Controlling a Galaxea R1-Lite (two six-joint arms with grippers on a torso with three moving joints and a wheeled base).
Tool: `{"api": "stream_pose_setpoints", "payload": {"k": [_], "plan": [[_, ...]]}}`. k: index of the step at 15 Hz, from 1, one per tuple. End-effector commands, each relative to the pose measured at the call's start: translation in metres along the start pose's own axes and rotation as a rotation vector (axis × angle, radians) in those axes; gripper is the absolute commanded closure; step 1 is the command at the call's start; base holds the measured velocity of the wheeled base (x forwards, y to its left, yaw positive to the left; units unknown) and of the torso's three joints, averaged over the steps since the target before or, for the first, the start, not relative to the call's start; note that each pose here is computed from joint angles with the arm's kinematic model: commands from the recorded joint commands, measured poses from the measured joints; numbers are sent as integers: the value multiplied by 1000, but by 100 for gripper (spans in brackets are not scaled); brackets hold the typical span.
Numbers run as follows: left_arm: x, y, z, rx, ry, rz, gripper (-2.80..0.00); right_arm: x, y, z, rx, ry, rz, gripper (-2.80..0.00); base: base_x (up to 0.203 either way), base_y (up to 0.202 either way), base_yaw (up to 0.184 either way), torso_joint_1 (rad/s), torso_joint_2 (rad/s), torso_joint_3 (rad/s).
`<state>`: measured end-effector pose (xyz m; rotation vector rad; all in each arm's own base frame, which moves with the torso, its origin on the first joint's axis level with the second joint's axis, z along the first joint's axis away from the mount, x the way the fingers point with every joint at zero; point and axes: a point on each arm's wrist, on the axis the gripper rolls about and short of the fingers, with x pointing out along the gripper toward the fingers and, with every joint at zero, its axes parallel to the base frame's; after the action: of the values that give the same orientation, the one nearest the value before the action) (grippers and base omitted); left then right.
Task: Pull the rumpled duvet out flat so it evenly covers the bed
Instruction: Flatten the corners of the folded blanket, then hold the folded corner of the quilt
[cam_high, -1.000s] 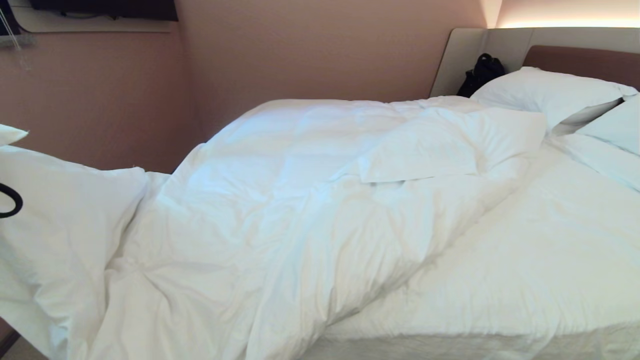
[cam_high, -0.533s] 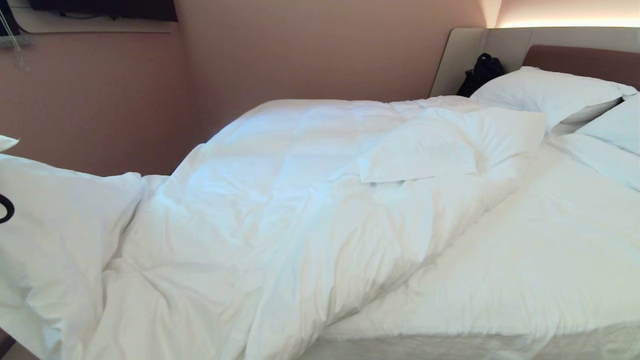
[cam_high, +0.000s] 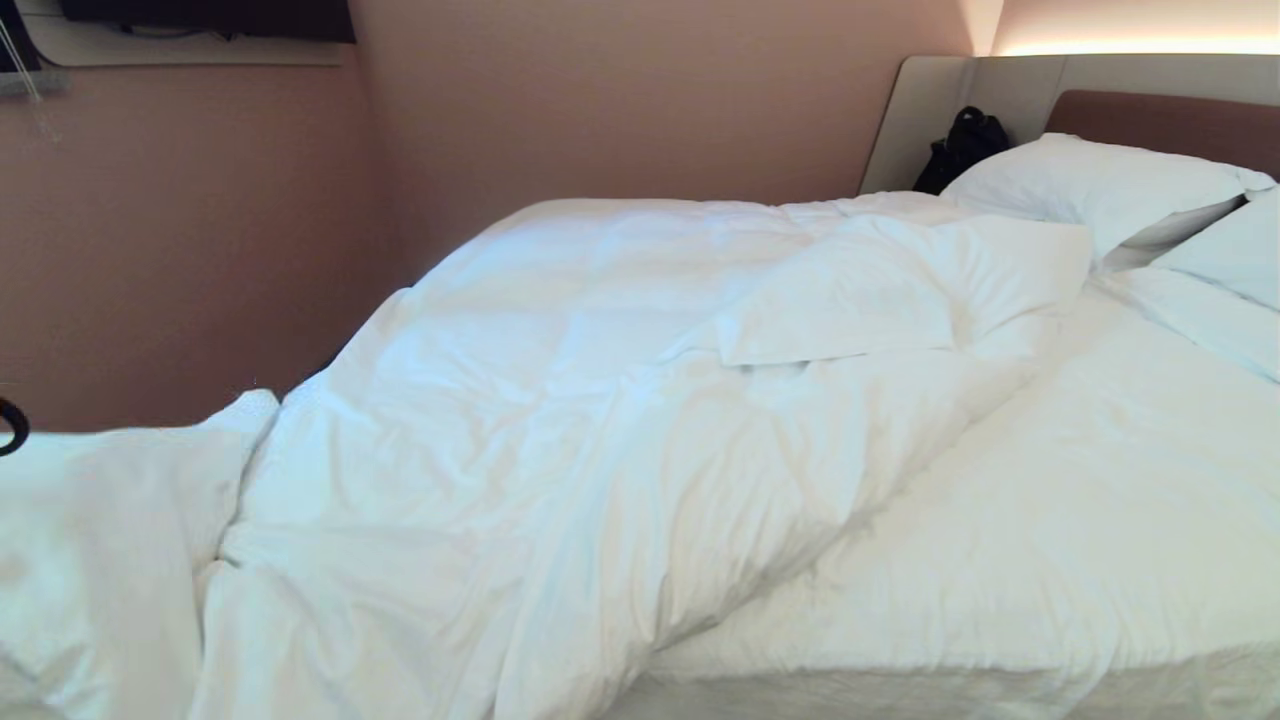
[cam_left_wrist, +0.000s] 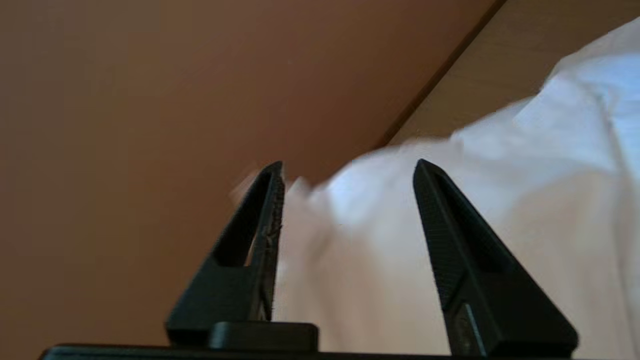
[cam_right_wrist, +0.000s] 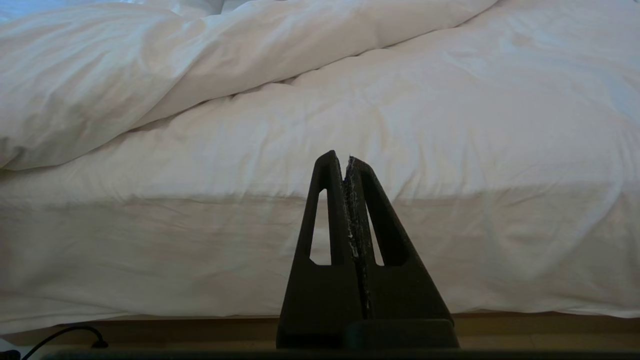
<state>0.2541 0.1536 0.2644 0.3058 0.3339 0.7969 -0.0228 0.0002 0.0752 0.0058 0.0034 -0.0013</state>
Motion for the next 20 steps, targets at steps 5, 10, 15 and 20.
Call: {"api": "stream_pose_setpoints", "payload": {"k": [5,10,15,20], "plan": [[-4,2,2,-3,-13,7,-280,0,0,0,0,1,0,0,0,0,0,0,0,0],[-3,2,3,-6,-14,5,-280,0,0,0,0,2,0,0,0,0,0,0,0,0],[-5,2,5,-20,-45,-52,-280,0,0,0,0,1,0,0,0,0,0,0,0,0],[-12,0,24,-199,-130,-205,0,0,0,0,0,1,0,0,0,0,0,0,0,0]]}}
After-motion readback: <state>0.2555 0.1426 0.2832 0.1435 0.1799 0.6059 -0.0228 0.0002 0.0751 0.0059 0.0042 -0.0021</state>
